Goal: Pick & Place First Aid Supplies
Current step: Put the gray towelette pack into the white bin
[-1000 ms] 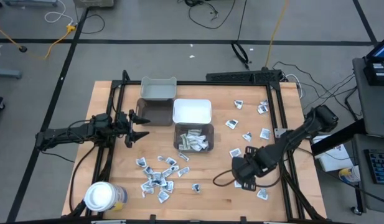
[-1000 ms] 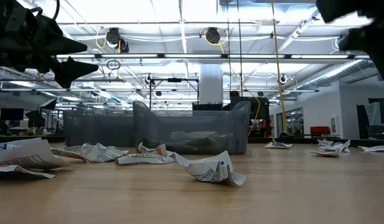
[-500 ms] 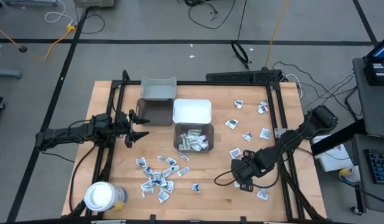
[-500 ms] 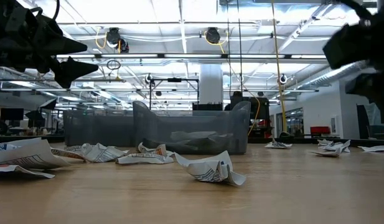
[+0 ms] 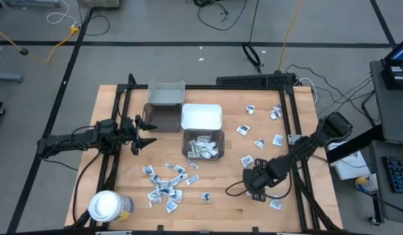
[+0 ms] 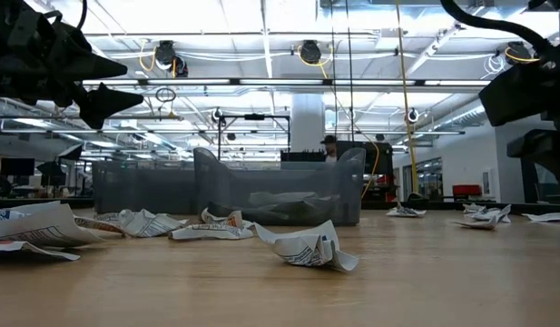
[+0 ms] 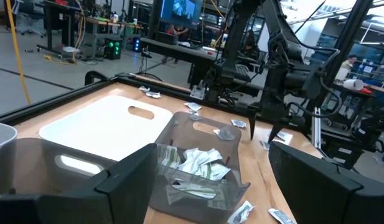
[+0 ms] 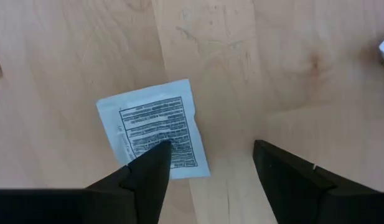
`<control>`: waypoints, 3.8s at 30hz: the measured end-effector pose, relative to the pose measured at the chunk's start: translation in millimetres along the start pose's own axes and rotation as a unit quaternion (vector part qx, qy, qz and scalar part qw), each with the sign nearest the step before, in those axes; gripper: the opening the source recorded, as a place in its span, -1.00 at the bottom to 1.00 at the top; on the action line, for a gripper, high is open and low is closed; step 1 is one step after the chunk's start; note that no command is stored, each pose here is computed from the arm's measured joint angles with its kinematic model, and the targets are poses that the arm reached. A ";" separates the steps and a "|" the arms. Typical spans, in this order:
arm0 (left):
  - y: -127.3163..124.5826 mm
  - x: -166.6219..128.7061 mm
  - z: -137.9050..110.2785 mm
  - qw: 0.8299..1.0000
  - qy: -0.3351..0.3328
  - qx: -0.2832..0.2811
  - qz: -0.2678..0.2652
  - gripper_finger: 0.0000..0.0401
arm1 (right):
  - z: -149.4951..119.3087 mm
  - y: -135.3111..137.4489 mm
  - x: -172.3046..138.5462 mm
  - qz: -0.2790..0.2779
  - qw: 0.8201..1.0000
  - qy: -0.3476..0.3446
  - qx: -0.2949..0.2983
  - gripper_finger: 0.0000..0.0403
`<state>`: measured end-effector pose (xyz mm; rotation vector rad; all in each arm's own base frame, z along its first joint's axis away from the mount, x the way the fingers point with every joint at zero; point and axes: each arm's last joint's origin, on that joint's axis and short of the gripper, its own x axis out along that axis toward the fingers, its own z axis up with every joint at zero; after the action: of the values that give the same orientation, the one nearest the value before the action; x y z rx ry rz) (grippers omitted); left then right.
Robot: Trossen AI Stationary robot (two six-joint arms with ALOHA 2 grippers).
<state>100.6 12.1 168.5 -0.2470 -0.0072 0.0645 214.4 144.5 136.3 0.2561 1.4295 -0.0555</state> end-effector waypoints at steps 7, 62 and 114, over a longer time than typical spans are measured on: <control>0.0 0.0 0.0 1.000 0.000 0.000 0.000 0.55 | 1.0 -0.2 0.7 -0.007 1.000 -0.012 -0.004 -0.49; 0.0 0.0 0.1 1.000 0.000 0.000 0.000 0.55 | 91.7 -91.5 -154.1 -0.005 0.999 0.025 -0.026 -1.00; 0.0 0.0 0.0 1.000 0.000 0.000 0.000 0.55 | 280.5 -222.1 -59.0 -0.044 0.998 -0.038 0.016 -0.98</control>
<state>100.6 12.1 168.6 -0.2470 -0.0070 0.0643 435.8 -136.3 196.0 0.2163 1.3654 -0.1586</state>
